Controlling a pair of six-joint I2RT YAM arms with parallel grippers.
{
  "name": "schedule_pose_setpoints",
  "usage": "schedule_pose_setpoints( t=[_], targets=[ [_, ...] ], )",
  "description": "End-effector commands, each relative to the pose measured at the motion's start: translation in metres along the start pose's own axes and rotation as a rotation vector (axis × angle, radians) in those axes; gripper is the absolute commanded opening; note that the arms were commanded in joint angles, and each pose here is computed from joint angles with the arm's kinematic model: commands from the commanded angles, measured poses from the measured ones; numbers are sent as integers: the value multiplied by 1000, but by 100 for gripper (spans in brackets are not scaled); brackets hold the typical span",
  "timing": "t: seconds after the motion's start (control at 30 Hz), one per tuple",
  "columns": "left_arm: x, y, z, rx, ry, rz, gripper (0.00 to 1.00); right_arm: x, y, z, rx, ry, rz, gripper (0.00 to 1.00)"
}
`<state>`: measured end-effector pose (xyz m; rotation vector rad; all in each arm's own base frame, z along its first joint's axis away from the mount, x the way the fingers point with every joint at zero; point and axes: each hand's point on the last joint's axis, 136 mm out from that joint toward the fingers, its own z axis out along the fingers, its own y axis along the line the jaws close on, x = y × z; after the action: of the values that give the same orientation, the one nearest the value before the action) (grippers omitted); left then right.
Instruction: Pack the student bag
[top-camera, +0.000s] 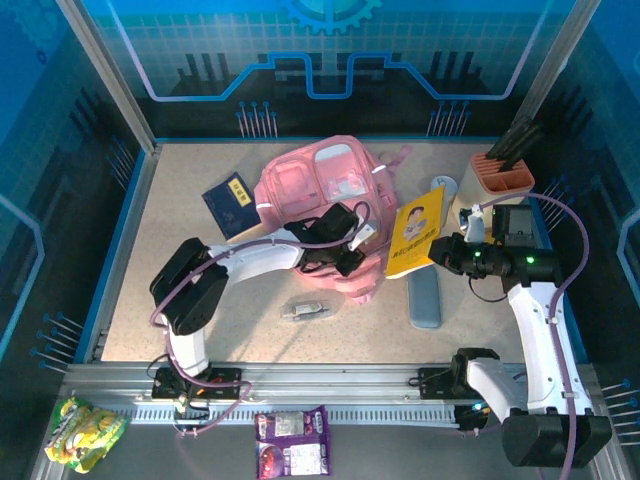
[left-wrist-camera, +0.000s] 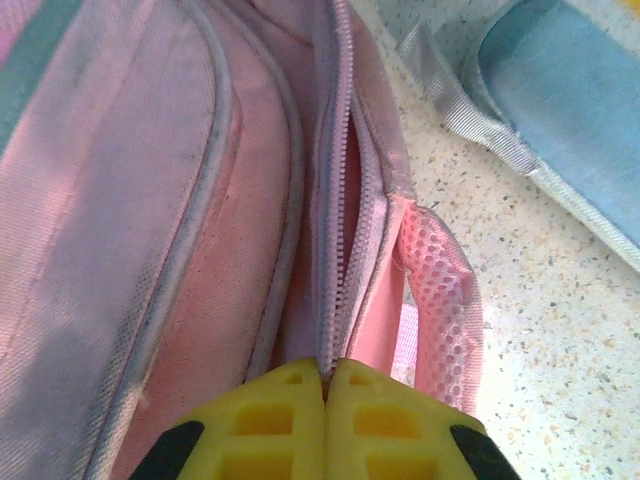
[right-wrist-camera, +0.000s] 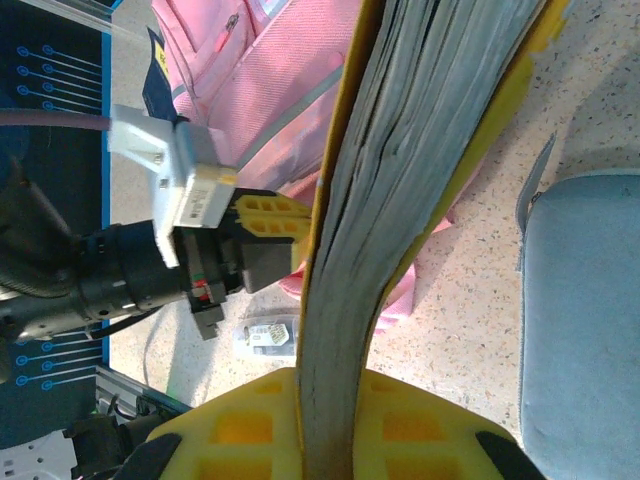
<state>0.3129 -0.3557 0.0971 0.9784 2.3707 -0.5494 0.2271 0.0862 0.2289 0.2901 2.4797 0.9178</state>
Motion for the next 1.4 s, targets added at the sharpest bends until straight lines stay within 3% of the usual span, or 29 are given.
schedule_pose_setpoints(
  t=[0.0, 0.27, 0.4, 0.57, 0.77, 1.0, 1.1, 1.37],
  targets=[
    [-25, 3, -26, -37, -107, 9, 0, -7, 4, -5, -14, -39, -51, 0],
    [-45, 3, -53, -50, -189, -3, 0, -3, -6, -12, 60, -44, -68, 0],
    [-55, 1, -59, -39, -213, -81, 0, 0, -6, -4, 26, -27, -44, 0],
    [-52, -2, -40, 8, -209, -192, 0, -3, 6, 11, -99, -8, 10, 0],
    [-40, 10, -11, -37, -135, -281, 0, -6, 4, 21, -128, 5, 26, 0],
    [-41, 2, 11, 23, -93, -277, 9, 1, -7, 34, -127, 31, 53, 0],
    [-46, 0, 15, 35, -98, -275, 17, -1, -6, 32, -125, 21, 46, 0],
    [-53, 7, 18, 1, -101, -264, 16, -2, -8, 31, -107, 19, 36, 0]
  ],
)
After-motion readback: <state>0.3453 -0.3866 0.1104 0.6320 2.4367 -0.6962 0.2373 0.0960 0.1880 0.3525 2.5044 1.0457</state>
